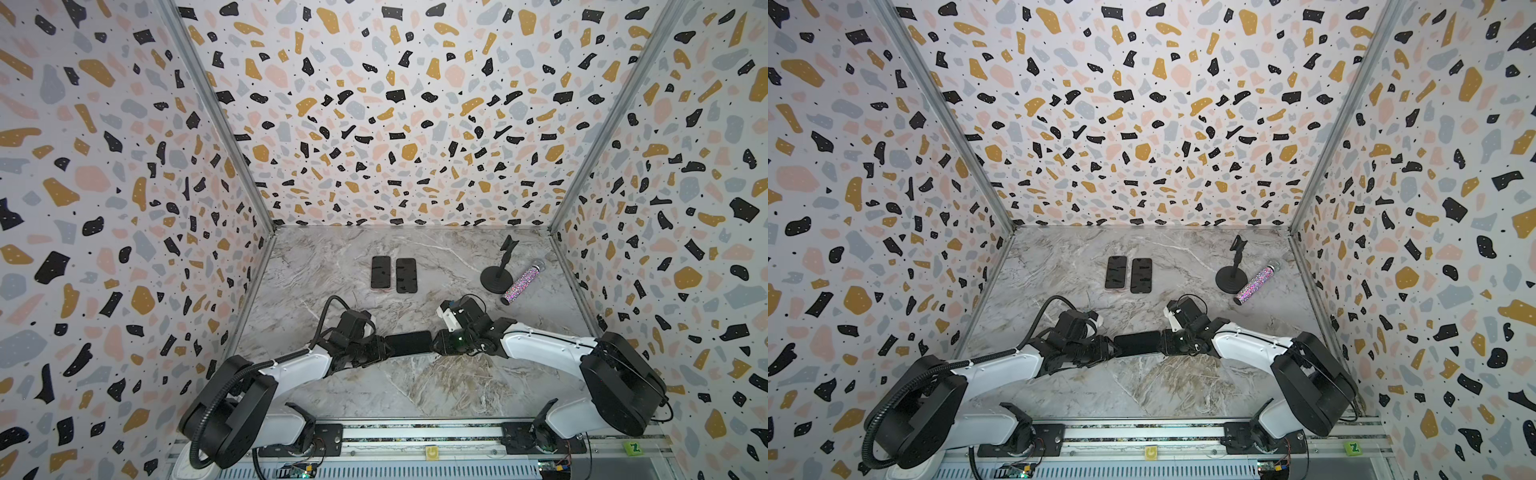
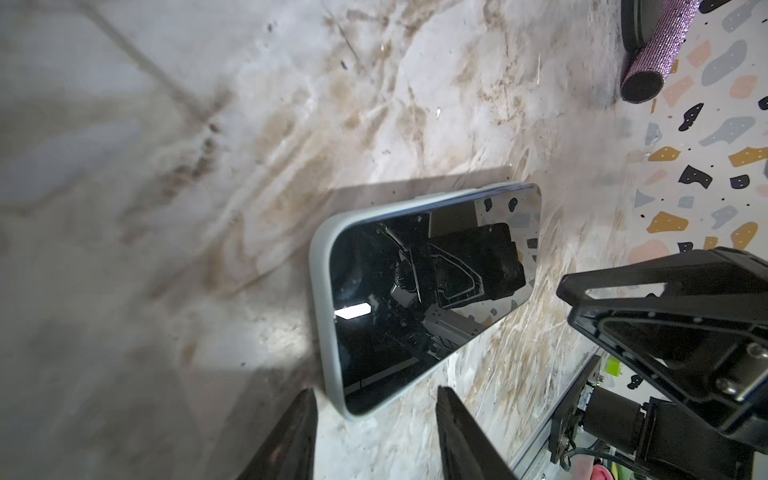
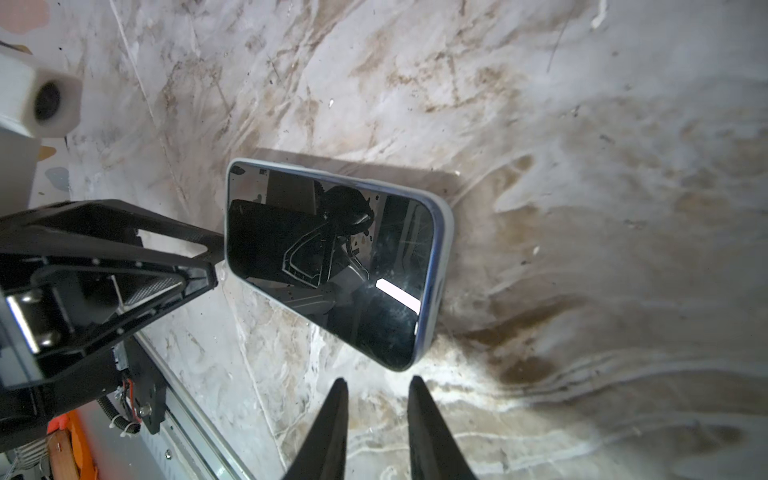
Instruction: Put the phone into the phone case
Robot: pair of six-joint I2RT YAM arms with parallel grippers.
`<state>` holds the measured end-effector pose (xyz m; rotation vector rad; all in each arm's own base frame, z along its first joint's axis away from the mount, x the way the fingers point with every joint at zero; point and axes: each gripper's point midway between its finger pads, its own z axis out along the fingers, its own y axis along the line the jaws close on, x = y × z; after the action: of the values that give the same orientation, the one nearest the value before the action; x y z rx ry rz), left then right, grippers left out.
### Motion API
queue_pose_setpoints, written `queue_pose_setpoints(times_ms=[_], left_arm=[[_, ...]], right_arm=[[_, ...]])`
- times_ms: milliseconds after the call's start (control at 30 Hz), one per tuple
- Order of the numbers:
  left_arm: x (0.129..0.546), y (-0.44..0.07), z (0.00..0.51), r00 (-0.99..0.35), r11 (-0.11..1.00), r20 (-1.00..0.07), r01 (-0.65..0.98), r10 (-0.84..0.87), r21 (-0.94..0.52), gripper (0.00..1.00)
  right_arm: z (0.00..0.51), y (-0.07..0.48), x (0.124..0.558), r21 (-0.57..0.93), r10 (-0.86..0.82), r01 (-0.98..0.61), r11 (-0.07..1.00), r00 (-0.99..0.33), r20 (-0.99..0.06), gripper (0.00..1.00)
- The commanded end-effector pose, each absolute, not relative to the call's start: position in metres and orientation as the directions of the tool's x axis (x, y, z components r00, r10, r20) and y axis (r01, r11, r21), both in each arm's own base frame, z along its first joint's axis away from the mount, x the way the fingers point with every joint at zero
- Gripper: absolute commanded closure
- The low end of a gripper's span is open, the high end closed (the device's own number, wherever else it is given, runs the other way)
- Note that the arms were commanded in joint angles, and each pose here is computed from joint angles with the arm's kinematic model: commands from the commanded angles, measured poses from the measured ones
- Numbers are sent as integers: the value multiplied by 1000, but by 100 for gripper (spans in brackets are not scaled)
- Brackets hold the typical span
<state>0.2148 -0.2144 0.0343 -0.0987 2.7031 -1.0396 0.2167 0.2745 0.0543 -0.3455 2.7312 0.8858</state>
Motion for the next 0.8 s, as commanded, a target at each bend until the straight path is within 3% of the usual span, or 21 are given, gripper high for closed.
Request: queue_pose_setpoints(times_ms=[0, 600, 767], left_arm=[[216, -222, 37, -966, 718, -207, 35, -153, -695, 53], [213, -223, 28, -969, 728, -199, 32, -145, -685, 59], [212, -222, 28, -970, 737, -203, 40, -133, -675, 59]], right_arm=[[51, 276, 219, 526, -152, -303, 794, -938, -310, 75], [43, 285, 215, 568, -164, -305, 764, -944, -287, 87], [60, 268, 231, 459, -156, -322, 828, -919, -363, 86]])
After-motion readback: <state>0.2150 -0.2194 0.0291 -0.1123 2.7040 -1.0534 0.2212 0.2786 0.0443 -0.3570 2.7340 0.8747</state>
